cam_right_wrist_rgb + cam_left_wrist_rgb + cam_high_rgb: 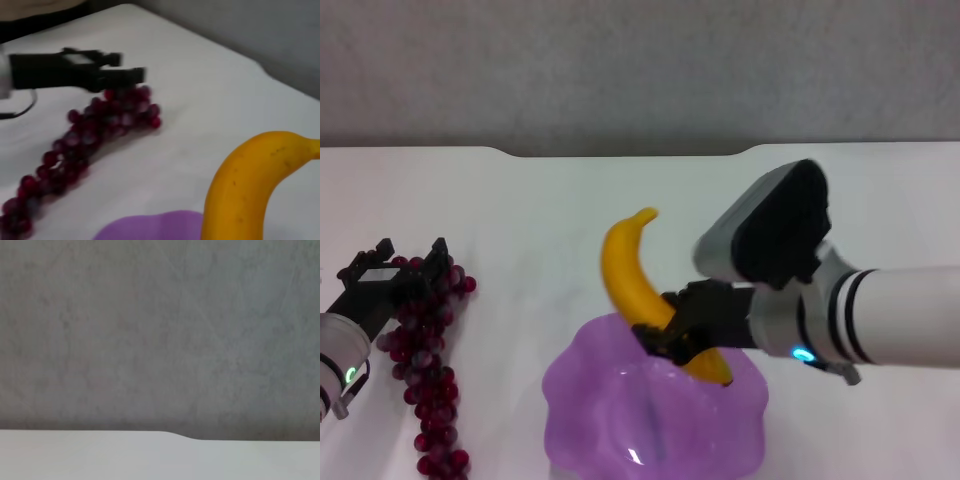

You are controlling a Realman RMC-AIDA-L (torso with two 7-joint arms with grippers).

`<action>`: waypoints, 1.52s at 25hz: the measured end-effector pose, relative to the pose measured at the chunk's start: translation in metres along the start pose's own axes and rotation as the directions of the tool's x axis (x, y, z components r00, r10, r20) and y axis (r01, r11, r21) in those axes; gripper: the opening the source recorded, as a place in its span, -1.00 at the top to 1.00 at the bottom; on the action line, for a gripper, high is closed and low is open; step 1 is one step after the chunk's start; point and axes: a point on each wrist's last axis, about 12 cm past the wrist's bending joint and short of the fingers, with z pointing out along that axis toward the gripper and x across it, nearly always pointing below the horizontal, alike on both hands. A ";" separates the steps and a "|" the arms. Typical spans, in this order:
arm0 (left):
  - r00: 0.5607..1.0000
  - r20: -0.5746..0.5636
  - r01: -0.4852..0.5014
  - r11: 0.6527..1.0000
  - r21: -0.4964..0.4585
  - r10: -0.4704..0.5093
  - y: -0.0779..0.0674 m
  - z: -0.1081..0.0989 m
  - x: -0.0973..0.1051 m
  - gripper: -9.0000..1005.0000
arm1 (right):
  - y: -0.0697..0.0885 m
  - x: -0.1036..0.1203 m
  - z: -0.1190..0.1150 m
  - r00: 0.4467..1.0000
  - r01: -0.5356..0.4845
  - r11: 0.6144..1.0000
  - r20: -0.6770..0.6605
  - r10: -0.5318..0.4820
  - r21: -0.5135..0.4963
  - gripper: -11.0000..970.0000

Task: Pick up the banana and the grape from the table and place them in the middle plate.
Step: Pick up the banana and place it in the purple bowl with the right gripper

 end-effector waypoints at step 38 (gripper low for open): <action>1.000 -0.001 -0.009 1.000 0.006 0.009 -0.002 0.006 -0.005 -0.56 | 0.018 0.027 0.014 0.985 0.129 0.987 -0.103 -0.138 -0.091 -0.21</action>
